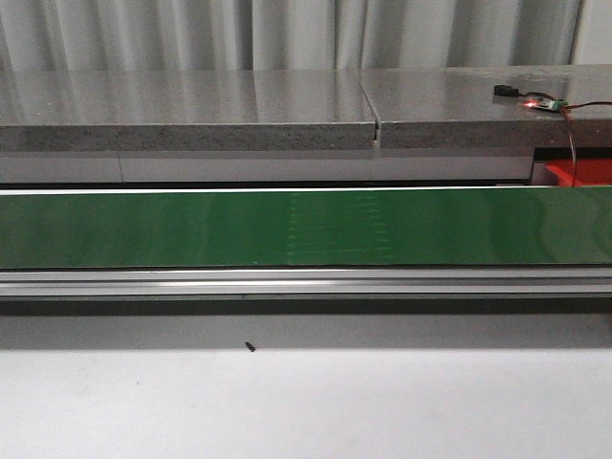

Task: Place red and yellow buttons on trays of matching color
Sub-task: 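Set the yellow button on the belt's end with the left gripper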

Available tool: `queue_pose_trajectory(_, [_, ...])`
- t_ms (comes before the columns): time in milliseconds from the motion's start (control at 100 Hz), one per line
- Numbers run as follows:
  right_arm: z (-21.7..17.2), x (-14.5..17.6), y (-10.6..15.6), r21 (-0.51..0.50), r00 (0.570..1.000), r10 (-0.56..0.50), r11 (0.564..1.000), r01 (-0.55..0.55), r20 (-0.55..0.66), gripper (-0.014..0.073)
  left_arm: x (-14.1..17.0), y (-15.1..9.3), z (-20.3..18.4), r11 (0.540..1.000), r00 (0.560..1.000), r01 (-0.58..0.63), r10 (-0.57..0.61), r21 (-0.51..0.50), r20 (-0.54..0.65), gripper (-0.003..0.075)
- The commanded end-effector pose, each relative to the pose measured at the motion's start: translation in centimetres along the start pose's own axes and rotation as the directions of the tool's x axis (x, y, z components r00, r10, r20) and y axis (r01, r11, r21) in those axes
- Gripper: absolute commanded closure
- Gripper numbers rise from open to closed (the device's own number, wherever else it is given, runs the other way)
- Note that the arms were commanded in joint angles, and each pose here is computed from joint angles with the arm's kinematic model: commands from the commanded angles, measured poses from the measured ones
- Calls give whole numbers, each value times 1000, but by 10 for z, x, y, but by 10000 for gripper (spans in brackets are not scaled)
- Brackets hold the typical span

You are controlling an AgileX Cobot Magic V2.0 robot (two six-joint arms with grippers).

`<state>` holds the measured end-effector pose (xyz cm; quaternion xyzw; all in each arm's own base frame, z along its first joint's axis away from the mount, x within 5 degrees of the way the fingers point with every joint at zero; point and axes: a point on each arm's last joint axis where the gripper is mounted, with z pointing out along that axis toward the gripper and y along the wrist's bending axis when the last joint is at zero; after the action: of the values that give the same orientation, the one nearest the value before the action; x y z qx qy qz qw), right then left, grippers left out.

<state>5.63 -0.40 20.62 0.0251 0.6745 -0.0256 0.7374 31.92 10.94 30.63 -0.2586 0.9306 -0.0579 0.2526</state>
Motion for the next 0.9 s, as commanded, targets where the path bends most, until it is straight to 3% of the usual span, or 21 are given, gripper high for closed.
queue_pose_trajectory(0, [-3, -13, 0, -4, 994, -15, 1000, 15, 109, 662, -10, 8, -20, 999, 996, 51, -52, 10, 75, 135])
queue_pose_trajectory(170, [-3, -13, 0, -4, 994, -15, 1000, 15, 109, 662, -20, 28, -2, 995, 994, 101, -100, -23, 43, 135])
queue_pose_trajectory(640, [-3, -13, 0, -4, 994, -15, 1000, 15, 109, 662, -51, 35, 52, 994, 994, 105, -106, -42, -28, 136])
queue_pose_trajectory(890, [-3, -13, 0, -4, 994, -15, 1000, 15, 109, 662, -50, 41, 71, 993, 992, 102, -107, -63, -65, 239])
